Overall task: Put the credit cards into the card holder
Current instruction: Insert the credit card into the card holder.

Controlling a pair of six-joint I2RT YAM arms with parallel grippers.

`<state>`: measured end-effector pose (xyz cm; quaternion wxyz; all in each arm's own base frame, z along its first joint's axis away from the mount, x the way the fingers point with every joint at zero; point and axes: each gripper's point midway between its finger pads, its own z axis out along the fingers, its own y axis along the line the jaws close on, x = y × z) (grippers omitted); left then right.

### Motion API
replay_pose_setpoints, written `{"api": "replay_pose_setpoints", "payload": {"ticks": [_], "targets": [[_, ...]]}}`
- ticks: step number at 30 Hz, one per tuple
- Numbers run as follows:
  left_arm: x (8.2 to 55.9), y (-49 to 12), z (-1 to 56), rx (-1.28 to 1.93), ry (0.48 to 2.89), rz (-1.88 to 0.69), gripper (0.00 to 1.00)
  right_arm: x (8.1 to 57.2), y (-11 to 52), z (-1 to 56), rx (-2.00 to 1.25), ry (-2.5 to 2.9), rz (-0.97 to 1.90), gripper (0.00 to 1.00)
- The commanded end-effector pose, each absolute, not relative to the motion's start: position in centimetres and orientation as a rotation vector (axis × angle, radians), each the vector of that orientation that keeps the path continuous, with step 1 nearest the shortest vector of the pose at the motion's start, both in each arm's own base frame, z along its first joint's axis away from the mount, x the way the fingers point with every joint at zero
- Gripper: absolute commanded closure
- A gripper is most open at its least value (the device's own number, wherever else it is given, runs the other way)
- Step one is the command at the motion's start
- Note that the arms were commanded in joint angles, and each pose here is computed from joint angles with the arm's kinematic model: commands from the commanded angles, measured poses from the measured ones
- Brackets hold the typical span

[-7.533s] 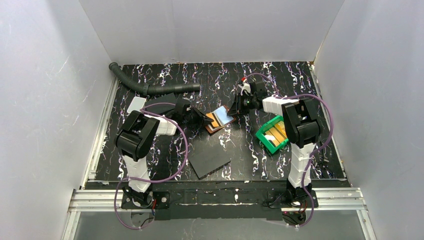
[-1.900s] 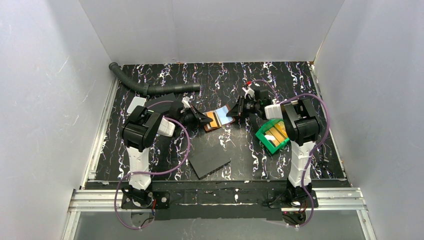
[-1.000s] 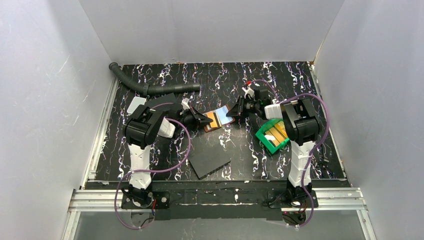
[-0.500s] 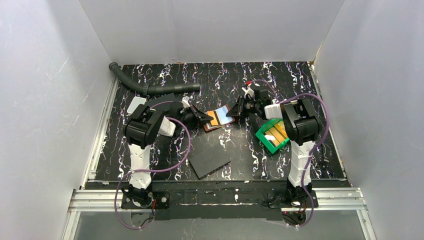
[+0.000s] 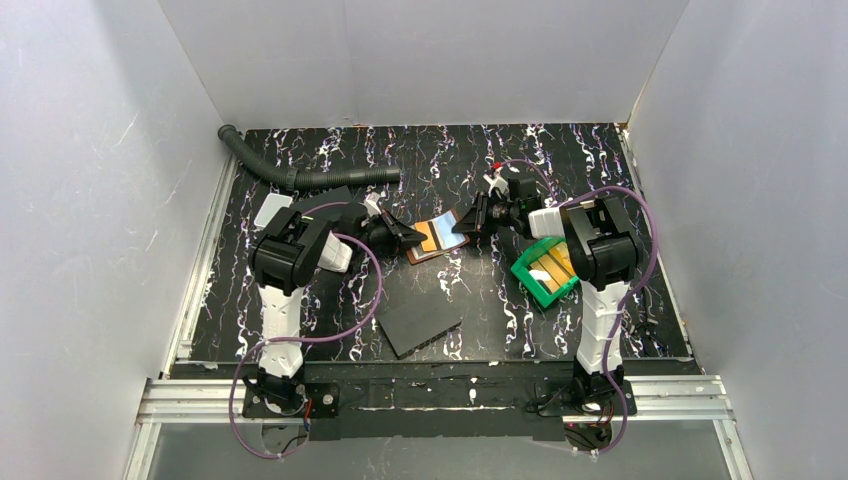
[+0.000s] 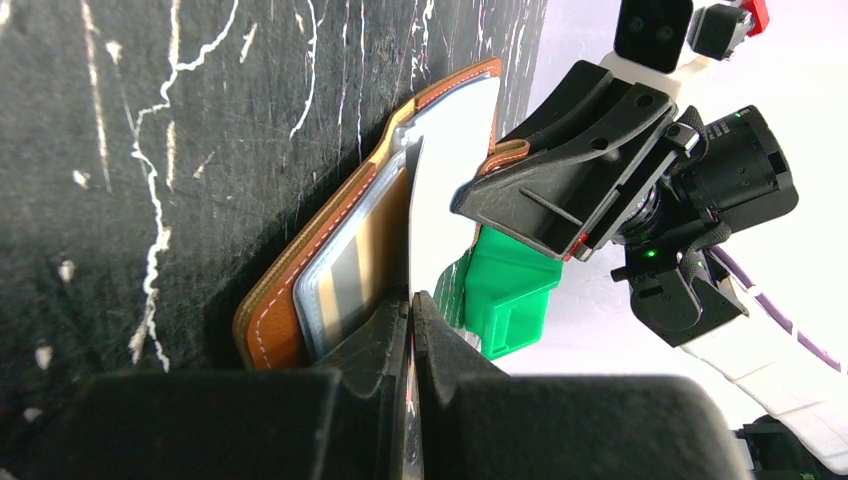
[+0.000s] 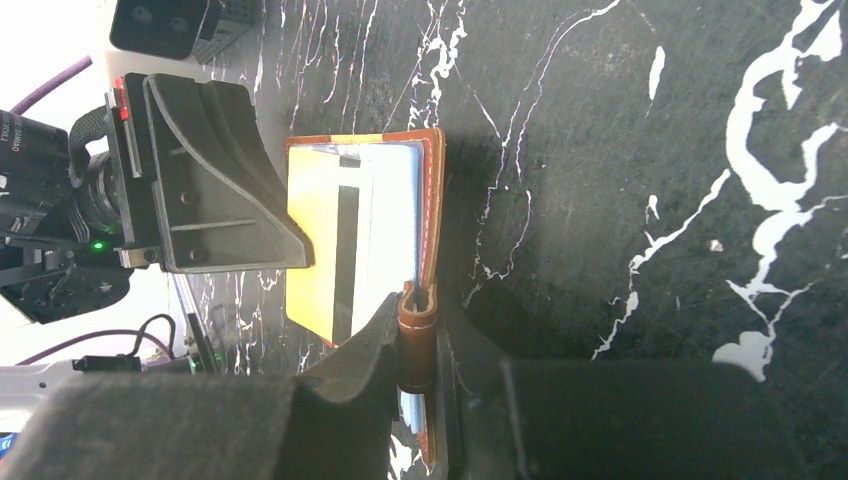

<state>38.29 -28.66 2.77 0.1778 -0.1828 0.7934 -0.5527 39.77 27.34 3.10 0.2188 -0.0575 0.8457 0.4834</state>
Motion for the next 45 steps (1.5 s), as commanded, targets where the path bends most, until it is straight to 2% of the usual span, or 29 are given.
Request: {"api": "replay_pose_setpoints", "payload": {"ticks": [1, 20, 31, 39, 45], "targets": [[39.0, -28.7, 2.6, -0.503, 2.228, -1.511, 1.00, 39.8, 27.5, 1.9, -0.165, 2.363, 1.323, 0.99], [38.5, -29.4, 2.2, -0.709, 2.140, -1.507, 1.00, 39.7, 27.7, 2.2, -0.165, 2.358, 1.335, 0.99], [36.7, -29.0, 2.3, -0.754, 2.188, -1.551, 1.00, 39.6, 27.7, 2.3, -0.170, 2.359, 1.336, 0.99], [36.5, -28.0, 2.9, -0.685, 2.204, -1.449, 1.00, 39.6, 27.7, 2.2, -0.172, 2.362, 1.335, 0.99], [36.3, -28.4, 2.1, -0.717, 2.244, -1.467, 1.00, 39.6, 27.8, 2.2, -0.174, 2.363, 1.334, 0.99]]}}
